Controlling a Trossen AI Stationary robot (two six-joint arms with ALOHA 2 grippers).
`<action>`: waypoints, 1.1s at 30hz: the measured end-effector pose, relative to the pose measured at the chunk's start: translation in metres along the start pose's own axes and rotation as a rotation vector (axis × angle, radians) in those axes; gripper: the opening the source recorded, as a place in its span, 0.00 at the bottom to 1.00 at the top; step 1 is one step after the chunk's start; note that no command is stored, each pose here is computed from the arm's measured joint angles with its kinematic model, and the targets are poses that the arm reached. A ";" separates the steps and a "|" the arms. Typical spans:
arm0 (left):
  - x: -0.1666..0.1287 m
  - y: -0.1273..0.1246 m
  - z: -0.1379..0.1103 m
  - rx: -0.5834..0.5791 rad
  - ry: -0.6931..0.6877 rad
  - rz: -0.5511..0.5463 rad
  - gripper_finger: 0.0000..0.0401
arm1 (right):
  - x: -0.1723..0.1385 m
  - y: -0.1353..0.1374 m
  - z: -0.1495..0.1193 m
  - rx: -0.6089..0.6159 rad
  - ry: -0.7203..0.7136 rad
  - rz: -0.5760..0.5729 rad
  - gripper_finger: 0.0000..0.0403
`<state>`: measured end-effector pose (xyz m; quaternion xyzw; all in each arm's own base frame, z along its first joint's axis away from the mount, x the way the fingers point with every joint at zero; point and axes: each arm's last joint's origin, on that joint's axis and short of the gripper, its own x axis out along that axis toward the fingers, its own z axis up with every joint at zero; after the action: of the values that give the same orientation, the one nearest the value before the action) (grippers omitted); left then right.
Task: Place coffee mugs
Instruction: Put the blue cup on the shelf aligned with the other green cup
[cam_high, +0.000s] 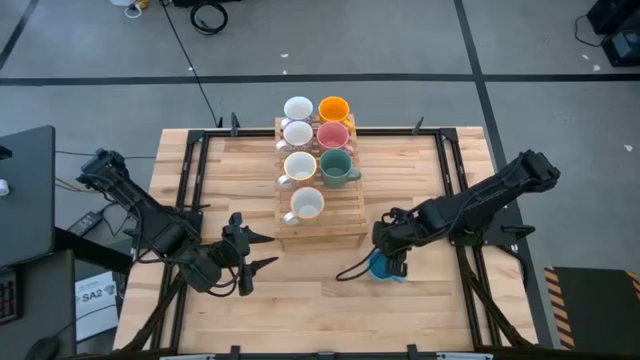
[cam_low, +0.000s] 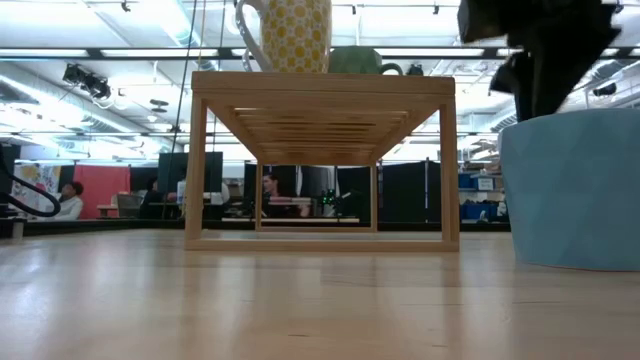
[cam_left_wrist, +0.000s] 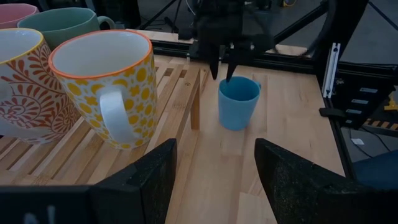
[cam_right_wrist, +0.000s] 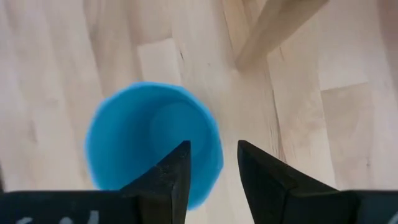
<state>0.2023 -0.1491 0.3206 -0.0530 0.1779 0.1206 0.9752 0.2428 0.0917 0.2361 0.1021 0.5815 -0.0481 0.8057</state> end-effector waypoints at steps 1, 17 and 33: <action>0.000 0.000 0.000 0.000 0.000 0.000 0.56 | -0.006 0.000 0.000 0.000 -0.007 0.005 0.34; 0.000 0.000 0.000 0.000 0.000 0.000 0.56 | -0.072 0.012 -0.058 0.075 -0.068 0.068 0.34; 0.000 0.000 0.000 0.000 0.000 0.000 0.56 | -0.021 0.059 -0.117 0.018 -0.045 0.092 0.34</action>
<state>0.2023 -0.1491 0.3206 -0.0531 0.1780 0.1205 0.9752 0.1389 0.1739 0.2266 0.1349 0.5575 -0.0183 0.8189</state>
